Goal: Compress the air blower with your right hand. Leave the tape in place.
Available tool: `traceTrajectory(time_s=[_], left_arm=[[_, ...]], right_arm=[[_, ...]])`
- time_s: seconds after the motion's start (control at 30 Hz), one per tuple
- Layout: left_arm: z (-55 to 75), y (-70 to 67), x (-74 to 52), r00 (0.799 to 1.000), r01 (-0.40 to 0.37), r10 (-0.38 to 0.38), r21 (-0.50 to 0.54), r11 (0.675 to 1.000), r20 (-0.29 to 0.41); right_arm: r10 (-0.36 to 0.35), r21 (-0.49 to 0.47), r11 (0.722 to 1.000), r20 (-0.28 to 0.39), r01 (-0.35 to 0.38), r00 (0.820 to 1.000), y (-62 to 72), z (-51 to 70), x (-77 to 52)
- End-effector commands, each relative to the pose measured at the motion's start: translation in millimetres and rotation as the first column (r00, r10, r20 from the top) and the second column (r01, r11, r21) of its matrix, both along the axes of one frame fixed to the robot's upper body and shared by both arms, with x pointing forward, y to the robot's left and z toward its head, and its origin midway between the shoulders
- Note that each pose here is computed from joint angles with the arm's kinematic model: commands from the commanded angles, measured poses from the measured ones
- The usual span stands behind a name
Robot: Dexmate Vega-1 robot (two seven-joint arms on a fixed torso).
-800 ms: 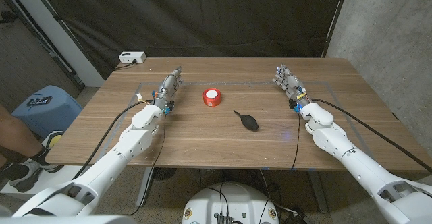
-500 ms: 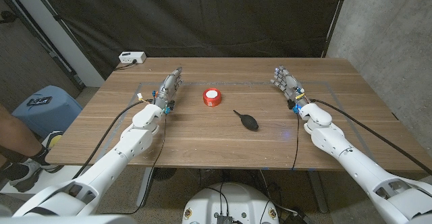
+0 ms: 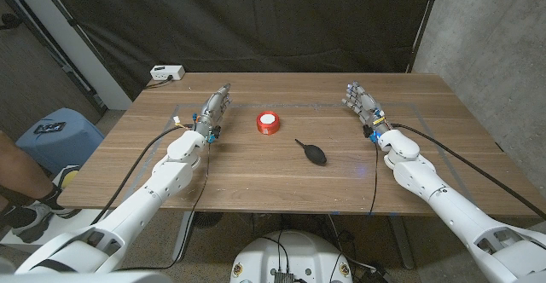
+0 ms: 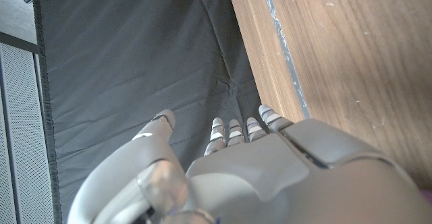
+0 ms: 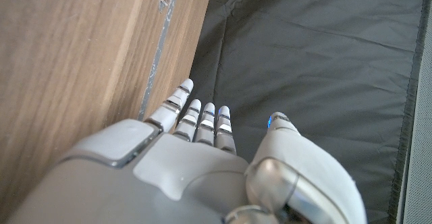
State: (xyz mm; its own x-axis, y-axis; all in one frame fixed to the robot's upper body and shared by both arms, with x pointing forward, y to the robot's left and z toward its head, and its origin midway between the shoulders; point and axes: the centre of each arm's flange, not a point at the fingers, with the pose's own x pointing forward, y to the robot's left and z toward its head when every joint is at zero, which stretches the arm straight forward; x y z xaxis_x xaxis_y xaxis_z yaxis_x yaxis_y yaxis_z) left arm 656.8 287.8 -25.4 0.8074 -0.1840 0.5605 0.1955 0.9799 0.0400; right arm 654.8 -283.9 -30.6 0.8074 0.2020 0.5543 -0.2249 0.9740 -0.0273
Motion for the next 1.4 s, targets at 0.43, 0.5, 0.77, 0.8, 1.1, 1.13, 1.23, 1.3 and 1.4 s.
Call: traceTrajectory(time_s=[0.43,0.5,0.77,0.8,1.1,1.13,1.23,1.3,1.4], left_arm=[[-6.7,7.7,-8.5,1.000,0.008,-0.008,0.000,1.000,0.015],[-6.8,8.0,-8.7,1.000,0.009,-0.009,0.004,1.000,0.017],[-6.1,7.5,-8.8,0.999,0.014,-0.014,0.009,1.000,0.028],[-6.1,7.2,-8.7,0.999,0.015,-0.015,0.009,1.000,0.030],[-7.0,7.0,-8.5,0.999,0.018,-0.018,0.005,1.000,0.034],[-7.1,7.2,-8.5,0.999,0.017,-0.018,0.005,1.000,0.034],[-7.4,7.6,-8.4,0.999,0.018,-0.018,0.004,1.000,0.035],[-7.3,7.8,-8.1,0.999,0.017,-0.017,0.001,1.000,0.036],[-7.0,8.0,-7.3,0.999,0.019,-0.019,-0.002,1.000,0.037]], right_arm=[[-0.037,-0.085,0.996,0.047,0.041,0.998,10.9,10.1,-28.0],[-0.046,-0.094,0.994,0.052,0.051,0.998,11.7,10.7,-31.1],[-0.070,-0.121,0.990,0.065,0.077,0.995,13.3,12.7,-42.8],[-0.075,-0.126,0.989,0.065,0.082,0.995,13.5,13.1,-44.4],[-0.112,-0.156,0.980,0.072,0.122,0.991,16.0,18.0,-56.2],[-0.115,-0.160,0.979,0.073,0.126,0.991,16.4,18.6,-57.2],[-0.120,-0.167,0.977,0.075,0.131,0.990,17.7,20.0,-59.4],[-0.121,-0.174,0.976,0.074,0.133,0.990,18.5,21.0,-60.7],[-0.120,-0.176,0.975,0.078,0.133,0.990,19.6,22.2,-62.6]])
